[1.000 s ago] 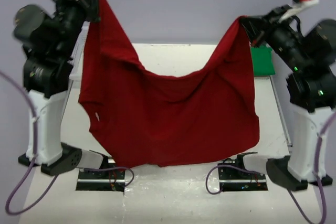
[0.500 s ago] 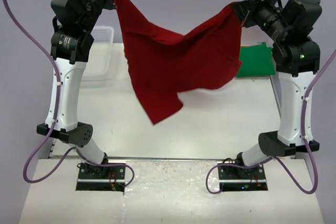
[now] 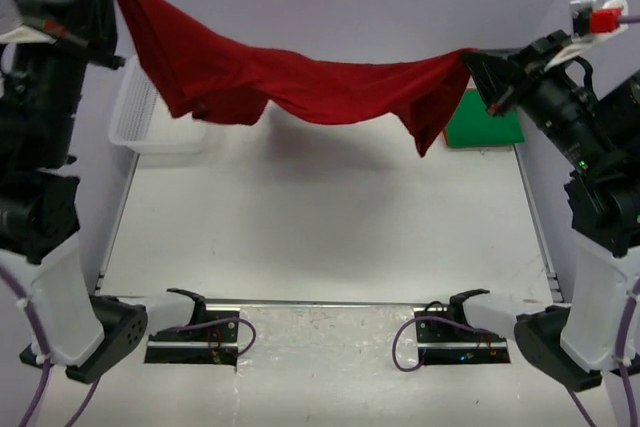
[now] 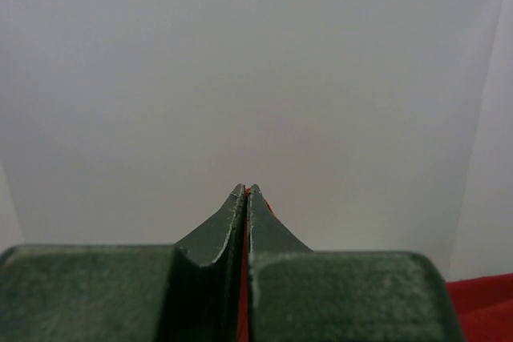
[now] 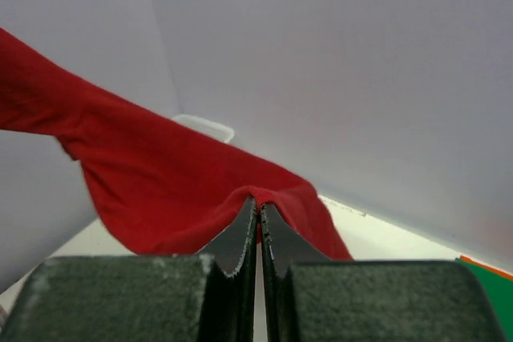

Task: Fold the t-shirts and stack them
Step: Flatten out the tshirt

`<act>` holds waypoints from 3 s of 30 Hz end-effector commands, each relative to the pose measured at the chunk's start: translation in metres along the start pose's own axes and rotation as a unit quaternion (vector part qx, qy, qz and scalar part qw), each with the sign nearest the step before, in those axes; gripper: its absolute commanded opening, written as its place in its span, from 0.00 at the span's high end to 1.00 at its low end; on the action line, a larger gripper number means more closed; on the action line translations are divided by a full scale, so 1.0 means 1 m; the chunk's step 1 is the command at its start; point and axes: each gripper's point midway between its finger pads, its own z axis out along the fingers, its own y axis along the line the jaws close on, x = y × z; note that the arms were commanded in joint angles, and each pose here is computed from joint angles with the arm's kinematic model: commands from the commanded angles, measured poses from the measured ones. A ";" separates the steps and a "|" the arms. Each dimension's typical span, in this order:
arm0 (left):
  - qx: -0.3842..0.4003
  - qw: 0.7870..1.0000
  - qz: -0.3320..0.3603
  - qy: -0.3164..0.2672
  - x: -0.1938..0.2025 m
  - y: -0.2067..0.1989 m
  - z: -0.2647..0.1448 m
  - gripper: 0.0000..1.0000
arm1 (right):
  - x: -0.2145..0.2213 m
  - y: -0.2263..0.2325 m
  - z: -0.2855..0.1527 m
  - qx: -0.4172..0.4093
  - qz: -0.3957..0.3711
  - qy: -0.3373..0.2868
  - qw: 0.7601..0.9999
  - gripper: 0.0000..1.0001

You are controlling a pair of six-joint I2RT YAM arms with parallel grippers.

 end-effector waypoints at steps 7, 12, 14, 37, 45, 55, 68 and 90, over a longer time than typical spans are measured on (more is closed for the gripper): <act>0.029 0.996 -0.020 -0.082 -0.082 -0.014 -0.063 1.00 | -0.035 0.059 -0.080 -0.089 0.009 -0.061 0.994 1.00; 0.027 0.998 -0.037 -0.054 -0.055 -0.013 -0.035 1.00 | -0.021 0.049 -0.075 -0.064 0.025 -0.051 0.996 1.00; 0.027 0.998 -0.041 -0.030 -0.034 -0.013 -0.019 1.00 | -0.008 0.037 -0.060 -0.043 0.039 -0.037 0.998 1.00; -0.024 0.948 -0.007 0.318 0.473 0.042 0.160 1.00 | 0.281 -0.190 0.144 0.225 0.075 0.232 0.944 1.00; -0.010 0.945 -0.010 0.328 0.526 0.041 0.159 1.00 | 0.323 -0.239 0.171 0.247 0.061 0.264 0.930 1.00; -0.019 0.959 -0.020 0.281 0.417 0.035 0.144 1.00 | 0.253 -0.201 0.170 0.230 0.019 0.215 0.949 1.00; 0.044 0.997 -0.045 0.050 0.071 -0.028 0.003 1.00 | 0.021 -0.006 0.014 0.064 -0.066 -0.001 0.996 1.00; 0.074 0.988 -0.041 0.126 0.172 -0.036 0.124 1.00 | 0.089 -0.055 0.081 0.113 -0.020 0.059 0.992 1.00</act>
